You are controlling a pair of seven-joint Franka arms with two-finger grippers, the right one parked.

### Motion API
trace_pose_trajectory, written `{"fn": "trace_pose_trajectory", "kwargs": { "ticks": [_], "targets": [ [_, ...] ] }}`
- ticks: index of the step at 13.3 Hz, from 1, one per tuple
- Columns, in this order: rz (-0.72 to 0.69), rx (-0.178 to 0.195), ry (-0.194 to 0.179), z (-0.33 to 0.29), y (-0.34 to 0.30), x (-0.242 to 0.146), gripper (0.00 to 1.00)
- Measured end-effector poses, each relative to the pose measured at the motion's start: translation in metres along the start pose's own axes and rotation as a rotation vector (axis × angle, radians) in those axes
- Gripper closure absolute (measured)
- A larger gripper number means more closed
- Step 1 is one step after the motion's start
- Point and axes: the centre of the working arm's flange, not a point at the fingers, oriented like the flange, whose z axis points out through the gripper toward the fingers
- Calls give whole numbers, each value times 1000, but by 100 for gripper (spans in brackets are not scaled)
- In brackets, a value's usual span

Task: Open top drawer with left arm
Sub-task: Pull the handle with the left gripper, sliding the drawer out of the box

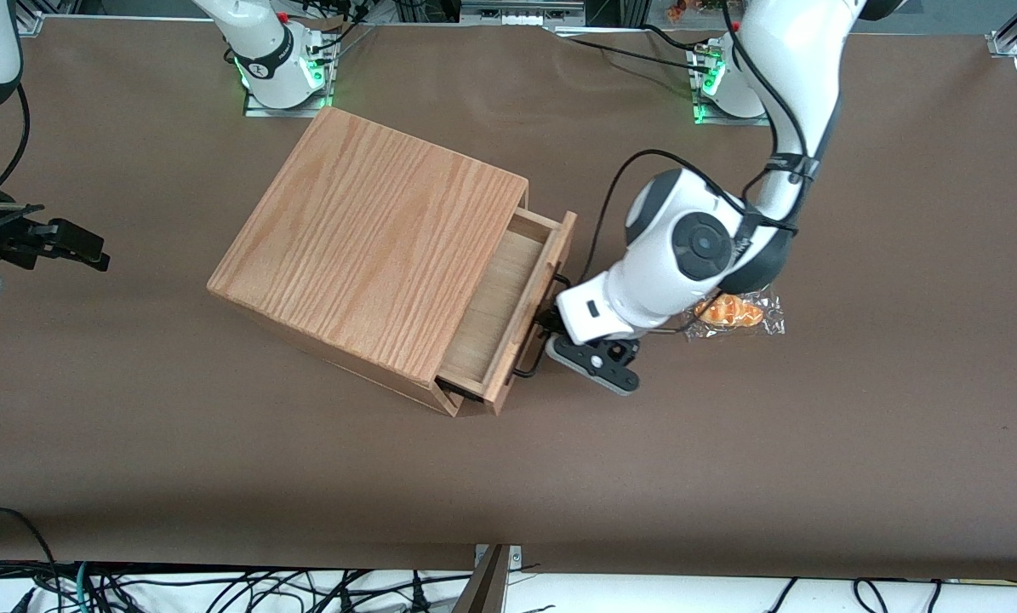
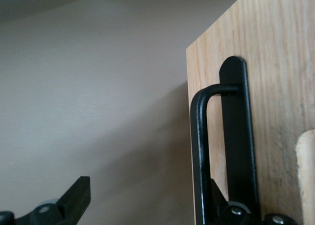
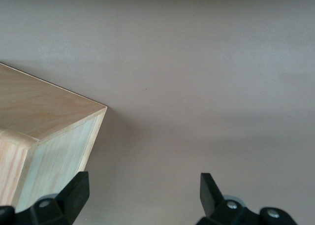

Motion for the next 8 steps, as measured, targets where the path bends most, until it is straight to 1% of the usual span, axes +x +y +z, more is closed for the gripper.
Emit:
{"fn": "trace_pose_trajectory", "kwargs": {
  "ticks": [3, 8],
  "targets": [
    [-14, 5, -19, -11, -42, 0, 0],
    [-16, 15, -17, -27, -101, 0, 0]
  ]
}}
